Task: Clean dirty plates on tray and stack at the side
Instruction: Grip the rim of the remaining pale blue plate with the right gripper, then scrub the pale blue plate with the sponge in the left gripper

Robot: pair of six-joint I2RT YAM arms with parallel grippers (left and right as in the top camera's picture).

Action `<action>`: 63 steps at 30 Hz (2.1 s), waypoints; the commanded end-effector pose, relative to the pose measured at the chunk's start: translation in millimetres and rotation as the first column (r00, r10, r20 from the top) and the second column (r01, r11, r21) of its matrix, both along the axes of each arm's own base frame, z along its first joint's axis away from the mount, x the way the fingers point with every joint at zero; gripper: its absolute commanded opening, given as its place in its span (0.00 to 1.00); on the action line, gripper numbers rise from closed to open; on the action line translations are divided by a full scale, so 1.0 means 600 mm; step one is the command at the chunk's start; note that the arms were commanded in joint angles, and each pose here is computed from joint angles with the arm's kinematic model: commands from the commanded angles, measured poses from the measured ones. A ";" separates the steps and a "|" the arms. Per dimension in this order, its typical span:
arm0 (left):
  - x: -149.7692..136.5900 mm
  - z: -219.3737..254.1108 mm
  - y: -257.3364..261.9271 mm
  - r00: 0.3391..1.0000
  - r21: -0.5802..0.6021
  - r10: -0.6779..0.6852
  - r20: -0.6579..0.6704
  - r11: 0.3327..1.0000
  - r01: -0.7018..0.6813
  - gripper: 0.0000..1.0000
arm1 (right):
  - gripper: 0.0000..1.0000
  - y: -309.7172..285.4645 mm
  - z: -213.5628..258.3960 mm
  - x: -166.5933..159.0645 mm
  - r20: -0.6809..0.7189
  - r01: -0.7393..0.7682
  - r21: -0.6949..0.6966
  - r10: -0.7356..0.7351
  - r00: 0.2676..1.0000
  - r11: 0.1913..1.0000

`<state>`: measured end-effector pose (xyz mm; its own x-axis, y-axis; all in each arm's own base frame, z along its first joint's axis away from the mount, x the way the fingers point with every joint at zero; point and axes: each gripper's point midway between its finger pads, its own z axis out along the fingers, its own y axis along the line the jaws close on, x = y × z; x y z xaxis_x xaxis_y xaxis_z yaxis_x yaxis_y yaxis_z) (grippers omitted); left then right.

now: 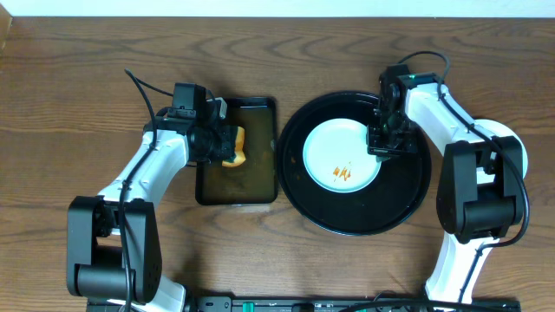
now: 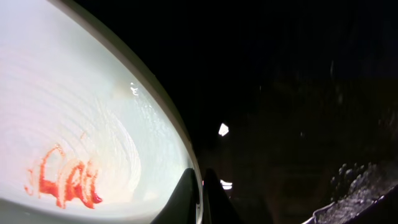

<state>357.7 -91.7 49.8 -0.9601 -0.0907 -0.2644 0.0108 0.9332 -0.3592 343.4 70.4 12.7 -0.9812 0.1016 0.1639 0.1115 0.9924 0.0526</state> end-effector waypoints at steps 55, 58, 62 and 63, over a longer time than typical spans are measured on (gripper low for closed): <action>-0.008 0.057 -0.089 0.939 -0.002 -0.298 0.171 0.953 0.303 0.07 | 0.01 0.017 0.012 -0.035 0.308 0.056 0.112 -0.088 0.947 0.992; 0.010 0.053 -0.066 0.960 0.062 -0.222 0.171 0.975 0.214 0.07 | 0.01 0.017 0.012 -0.035 0.308 0.056 0.112 -0.088 0.947 0.992; 0.020 0.044 -0.029 0.990 0.123 -0.041 0.136 0.992 0.025 0.07 | 0.01 0.019 0.012 -0.034 0.310 0.053 0.120 -0.088 0.947 0.991; 0.014 0.050 -0.052 0.984 0.064 -0.108 0.141 0.993 0.100 0.07 | 0.01 0.019 0.013 -0.034 0.312 0.050 0.120 -0.086 0.946 0.992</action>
